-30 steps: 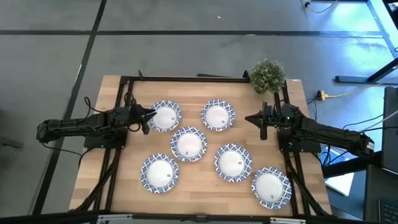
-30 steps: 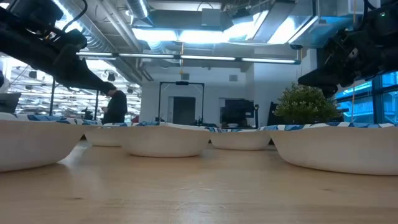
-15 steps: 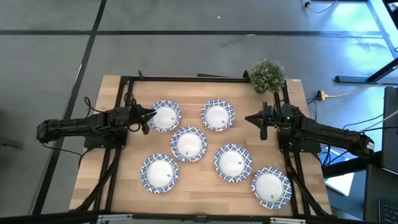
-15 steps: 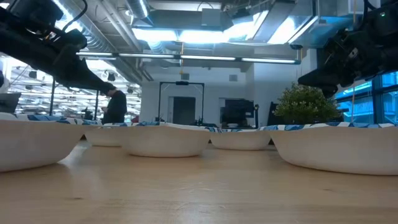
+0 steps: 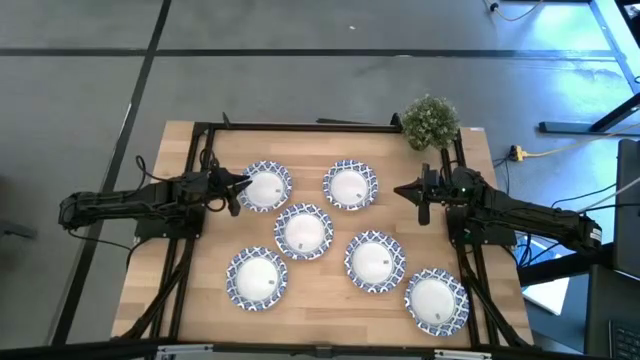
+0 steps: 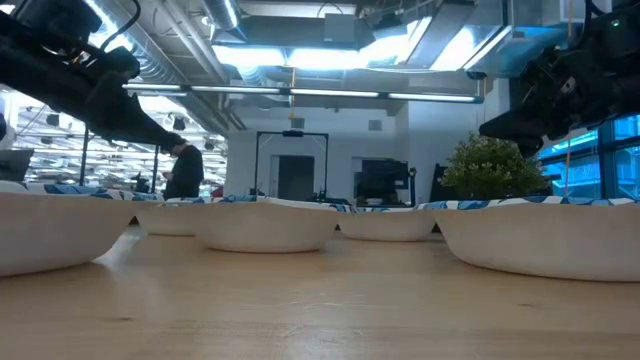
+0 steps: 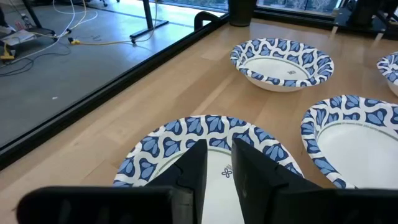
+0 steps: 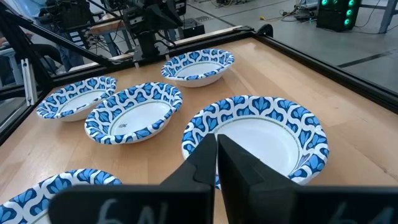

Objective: Nest bowls inside each other

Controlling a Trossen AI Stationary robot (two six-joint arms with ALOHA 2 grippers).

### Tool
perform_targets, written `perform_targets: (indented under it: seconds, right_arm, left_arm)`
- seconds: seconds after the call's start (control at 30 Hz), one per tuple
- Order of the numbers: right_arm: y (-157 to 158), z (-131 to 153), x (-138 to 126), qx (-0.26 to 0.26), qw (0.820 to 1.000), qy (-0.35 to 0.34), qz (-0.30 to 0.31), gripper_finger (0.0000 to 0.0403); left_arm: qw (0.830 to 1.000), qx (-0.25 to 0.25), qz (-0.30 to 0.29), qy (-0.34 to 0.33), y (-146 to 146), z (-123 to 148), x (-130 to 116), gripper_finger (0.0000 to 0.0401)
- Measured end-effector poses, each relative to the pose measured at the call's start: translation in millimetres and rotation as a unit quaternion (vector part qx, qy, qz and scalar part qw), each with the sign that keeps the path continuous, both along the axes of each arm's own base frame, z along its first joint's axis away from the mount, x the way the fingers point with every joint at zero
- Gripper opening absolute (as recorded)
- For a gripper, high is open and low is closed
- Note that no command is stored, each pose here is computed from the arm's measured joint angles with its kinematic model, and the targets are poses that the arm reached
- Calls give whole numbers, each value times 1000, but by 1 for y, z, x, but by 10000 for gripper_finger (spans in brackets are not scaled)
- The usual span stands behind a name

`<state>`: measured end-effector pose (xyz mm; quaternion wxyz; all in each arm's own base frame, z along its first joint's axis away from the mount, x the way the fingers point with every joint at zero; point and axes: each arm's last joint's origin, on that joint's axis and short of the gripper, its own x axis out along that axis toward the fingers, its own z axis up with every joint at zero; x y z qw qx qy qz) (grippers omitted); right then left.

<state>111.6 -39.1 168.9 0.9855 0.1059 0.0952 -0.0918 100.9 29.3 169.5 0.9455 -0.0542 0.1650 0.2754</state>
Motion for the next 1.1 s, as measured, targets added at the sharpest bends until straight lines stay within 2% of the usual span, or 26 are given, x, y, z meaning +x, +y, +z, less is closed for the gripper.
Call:
perform_targets:
  seconds: [1.1]
  right_arm:
    - [0,2,0,12,1000,-14,-3,17]
  left_arm:
    - [1000,0,0,0,0,0,0,69]
